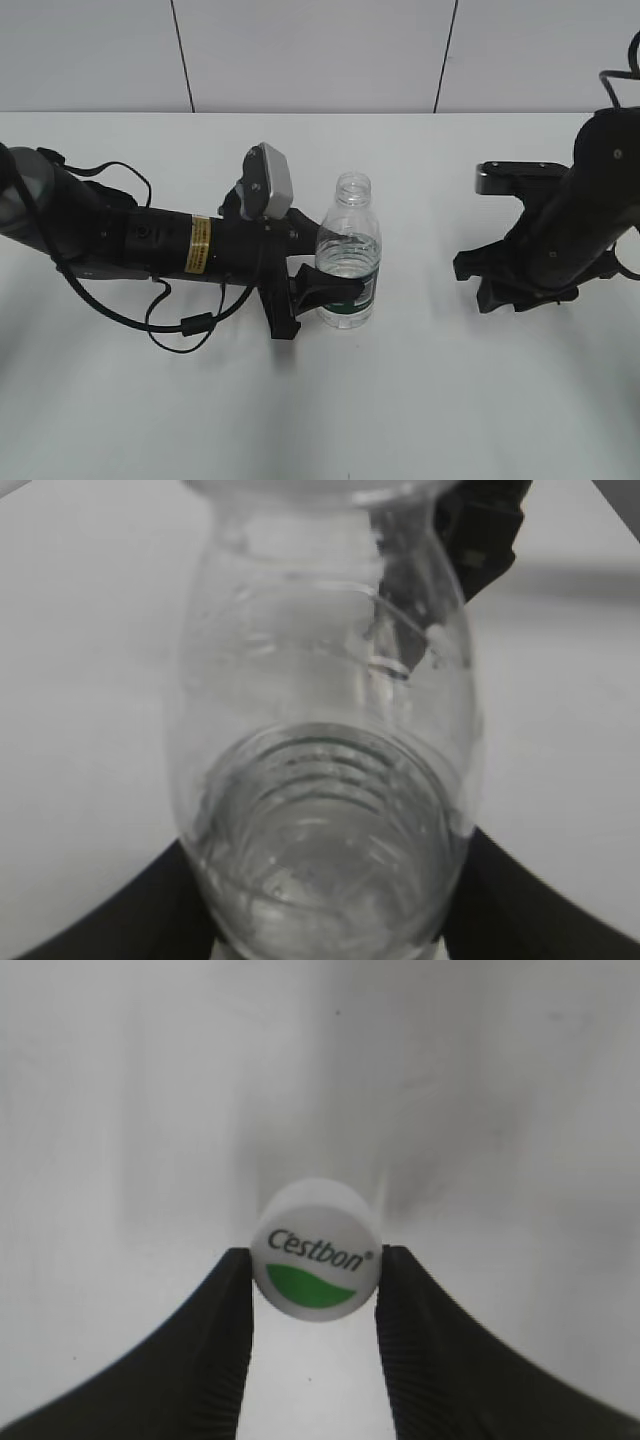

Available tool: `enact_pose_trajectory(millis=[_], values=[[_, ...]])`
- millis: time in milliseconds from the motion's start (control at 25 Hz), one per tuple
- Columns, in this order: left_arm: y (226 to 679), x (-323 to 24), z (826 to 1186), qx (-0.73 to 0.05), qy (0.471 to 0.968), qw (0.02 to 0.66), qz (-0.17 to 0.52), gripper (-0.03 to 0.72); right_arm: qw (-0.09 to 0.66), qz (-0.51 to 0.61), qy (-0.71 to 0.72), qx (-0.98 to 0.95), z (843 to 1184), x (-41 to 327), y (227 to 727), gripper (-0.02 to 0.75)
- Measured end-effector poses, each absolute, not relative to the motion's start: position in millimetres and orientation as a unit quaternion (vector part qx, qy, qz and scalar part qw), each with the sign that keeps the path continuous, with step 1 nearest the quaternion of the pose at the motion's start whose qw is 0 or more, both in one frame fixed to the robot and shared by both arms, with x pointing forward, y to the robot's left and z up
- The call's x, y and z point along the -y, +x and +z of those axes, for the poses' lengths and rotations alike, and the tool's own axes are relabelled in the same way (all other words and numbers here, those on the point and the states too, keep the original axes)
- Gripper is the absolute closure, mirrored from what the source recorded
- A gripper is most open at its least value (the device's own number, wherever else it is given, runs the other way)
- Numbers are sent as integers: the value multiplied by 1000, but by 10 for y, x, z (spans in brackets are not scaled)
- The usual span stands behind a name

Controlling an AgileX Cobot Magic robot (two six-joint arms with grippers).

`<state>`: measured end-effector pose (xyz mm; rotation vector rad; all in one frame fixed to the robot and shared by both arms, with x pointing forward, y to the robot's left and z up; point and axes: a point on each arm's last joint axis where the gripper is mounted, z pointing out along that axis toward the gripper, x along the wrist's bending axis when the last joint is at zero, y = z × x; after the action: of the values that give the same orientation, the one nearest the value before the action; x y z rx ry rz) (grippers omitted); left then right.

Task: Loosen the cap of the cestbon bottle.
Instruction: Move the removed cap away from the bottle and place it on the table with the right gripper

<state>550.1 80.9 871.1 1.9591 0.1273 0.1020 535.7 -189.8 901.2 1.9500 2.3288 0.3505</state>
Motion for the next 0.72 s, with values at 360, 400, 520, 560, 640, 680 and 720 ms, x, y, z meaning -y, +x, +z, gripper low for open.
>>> enact_pose_trajectory(millis=[360,400,520,560,640,680,720], values=[[5499,-809,8710,-53,830,554,43,307,48,121,635,-762,8991,1894,5380,245],[5498,-809,8710,-52,830,554,43,307,48,121,635,-762,8991,1894,5380,211],[5502,-818,8712,-51,829,555,42,307,48,120,634,-762,8990,1894,5378,159],[5507,-832,8709,-52,829,555,42,307,47,119,634,-762,8990,1895,5377,158],[5527,-872,8708,-57,829,554,40,269,46,118,635,-762,8989,1896,5373,156],[5543,-903,8709,-62,829,555,38,239,45,116,635,-763,8988,1896,5370,156],[5555,-936,8707,-64,829,554,37,214,45,116,635,-763,8988,1897,5369,156]])
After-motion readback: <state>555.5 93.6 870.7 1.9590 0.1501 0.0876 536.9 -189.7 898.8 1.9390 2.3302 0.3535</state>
